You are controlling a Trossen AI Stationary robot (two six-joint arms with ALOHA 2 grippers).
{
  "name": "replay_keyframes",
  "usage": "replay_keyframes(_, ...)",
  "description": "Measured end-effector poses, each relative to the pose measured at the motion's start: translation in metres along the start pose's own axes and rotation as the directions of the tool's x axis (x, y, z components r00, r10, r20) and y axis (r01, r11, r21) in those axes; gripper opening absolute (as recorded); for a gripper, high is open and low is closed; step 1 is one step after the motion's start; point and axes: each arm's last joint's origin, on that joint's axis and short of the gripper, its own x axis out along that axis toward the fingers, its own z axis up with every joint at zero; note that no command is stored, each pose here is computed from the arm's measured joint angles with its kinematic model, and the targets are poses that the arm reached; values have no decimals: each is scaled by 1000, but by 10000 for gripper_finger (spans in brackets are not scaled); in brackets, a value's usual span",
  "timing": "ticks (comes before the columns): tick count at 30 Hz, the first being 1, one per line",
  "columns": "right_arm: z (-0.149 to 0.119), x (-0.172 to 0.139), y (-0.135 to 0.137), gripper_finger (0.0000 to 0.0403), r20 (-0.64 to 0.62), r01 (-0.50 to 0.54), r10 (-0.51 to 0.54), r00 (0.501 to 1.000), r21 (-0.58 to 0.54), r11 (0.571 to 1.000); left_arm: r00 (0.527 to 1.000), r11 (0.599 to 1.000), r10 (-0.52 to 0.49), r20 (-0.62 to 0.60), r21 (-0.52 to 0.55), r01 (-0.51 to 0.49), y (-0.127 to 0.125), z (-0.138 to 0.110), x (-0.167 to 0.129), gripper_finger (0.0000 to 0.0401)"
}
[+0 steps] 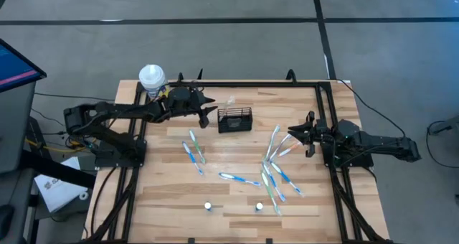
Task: Pick & Place toothbrushing station
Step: Put the blue toothbrush into the black mesh organizer
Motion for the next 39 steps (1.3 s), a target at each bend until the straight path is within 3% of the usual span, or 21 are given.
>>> replay_keyframes(12, 0, 0, 0, 65, 1, 0, 0, 1000, 0, 1000, 969, 970, -241, -45, -1, 241, -32, -22, -31, 106)
replay_keyframes(21, 0, 0, 0, 65, 1, -1, 1, 1000, 1, 1000, 889, 891, -450, -82, 31, 453, -69, -26, -42, 101)
replay_keyframes(28, 0, 0, 0, 65, 1, -1, 1, 1000, 1, 1000, 850, 877, -452, -271, 36, 479, -87, -44, -50, 101)
replay_keyframes(36, 0, 0, 0, 65, 2, -1, 1, 1000, 1, 1000, 833, 863, -441, -335, 98, 496, -109, -51, -59, 101)
replay_keyframes(39, 0, 0, 0, 65, 5, -2, 2, 1000, 1, 1000, 812, 874, -415, -410, 70, 481, -113, -55, -61, 101)
